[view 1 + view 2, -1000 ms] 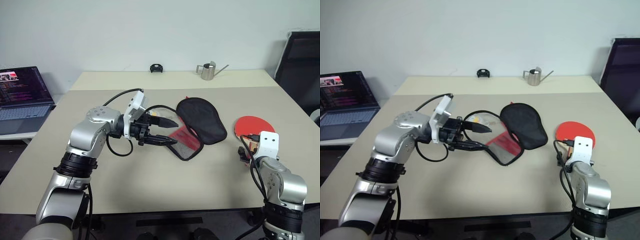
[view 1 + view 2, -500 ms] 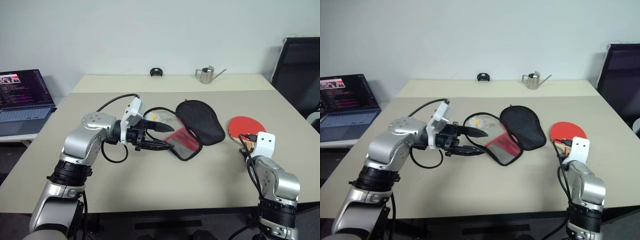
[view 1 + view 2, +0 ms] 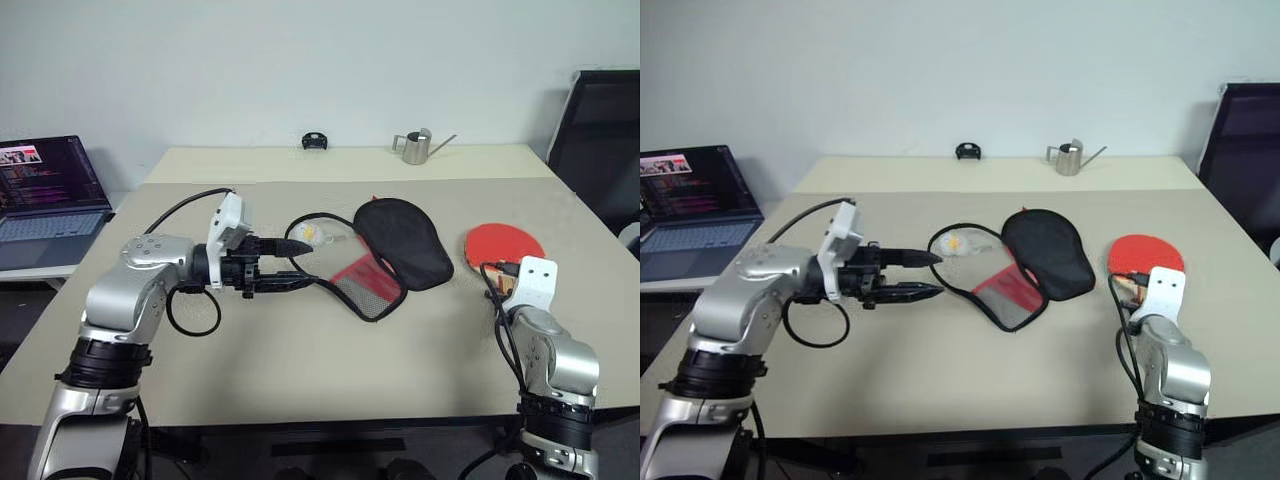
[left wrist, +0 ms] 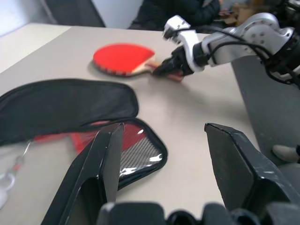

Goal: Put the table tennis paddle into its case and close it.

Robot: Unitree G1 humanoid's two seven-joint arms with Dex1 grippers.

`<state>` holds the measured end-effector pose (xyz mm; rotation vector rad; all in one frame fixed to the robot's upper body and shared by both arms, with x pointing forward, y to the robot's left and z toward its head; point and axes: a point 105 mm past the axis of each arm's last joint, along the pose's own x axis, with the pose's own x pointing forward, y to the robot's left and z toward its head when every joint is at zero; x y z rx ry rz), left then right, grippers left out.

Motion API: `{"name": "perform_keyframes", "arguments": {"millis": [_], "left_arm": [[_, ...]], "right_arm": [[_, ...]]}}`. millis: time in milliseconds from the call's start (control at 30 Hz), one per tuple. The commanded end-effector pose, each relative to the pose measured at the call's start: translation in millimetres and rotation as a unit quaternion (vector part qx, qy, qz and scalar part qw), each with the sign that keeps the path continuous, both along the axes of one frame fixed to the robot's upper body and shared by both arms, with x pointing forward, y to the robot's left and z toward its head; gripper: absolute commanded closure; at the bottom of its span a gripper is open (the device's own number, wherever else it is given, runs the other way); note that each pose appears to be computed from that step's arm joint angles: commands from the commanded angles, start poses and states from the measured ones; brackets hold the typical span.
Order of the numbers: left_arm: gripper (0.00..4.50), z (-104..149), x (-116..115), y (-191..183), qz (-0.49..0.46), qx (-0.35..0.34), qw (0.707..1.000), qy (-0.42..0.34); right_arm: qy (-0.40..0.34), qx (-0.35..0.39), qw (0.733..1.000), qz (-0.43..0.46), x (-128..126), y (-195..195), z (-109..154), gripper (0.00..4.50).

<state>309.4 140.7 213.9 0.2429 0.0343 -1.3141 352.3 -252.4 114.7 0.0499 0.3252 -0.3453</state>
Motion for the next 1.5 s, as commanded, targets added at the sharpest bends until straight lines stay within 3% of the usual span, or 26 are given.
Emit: {"name": "perform_keyframes", "arguments": {"millis": [33,333,600,867,1500], "left_arm": [[1.49,13,-5,5,0.010,-0.007,1.000,-0.024],[1.49,7,-11,9,0.027,-0.016,0.999,-0.015],[1.49,5,-13,6,0.029,-0.017,0.999,-0.014],[1.49,11,-12,4,0.030,-0.026,0.999,-0.021],[1.49,11,-14,0,0.027,-0.026,0.999,-0.022]], "right_arm": [[-0.082,-0.032,0.995,0.040,11,18,47,3.36],[-0.100,-0.029,0.981,0.163,37,82,67,3.36],[-0.083,-0.029,0.961,0.261,60,134,59,3.36],[-0.067,-0.064,0.947,0.309,75,145,51,3.36],[-0.048,-0.092,0.946,0.306,88,128,42,3.36]]}}
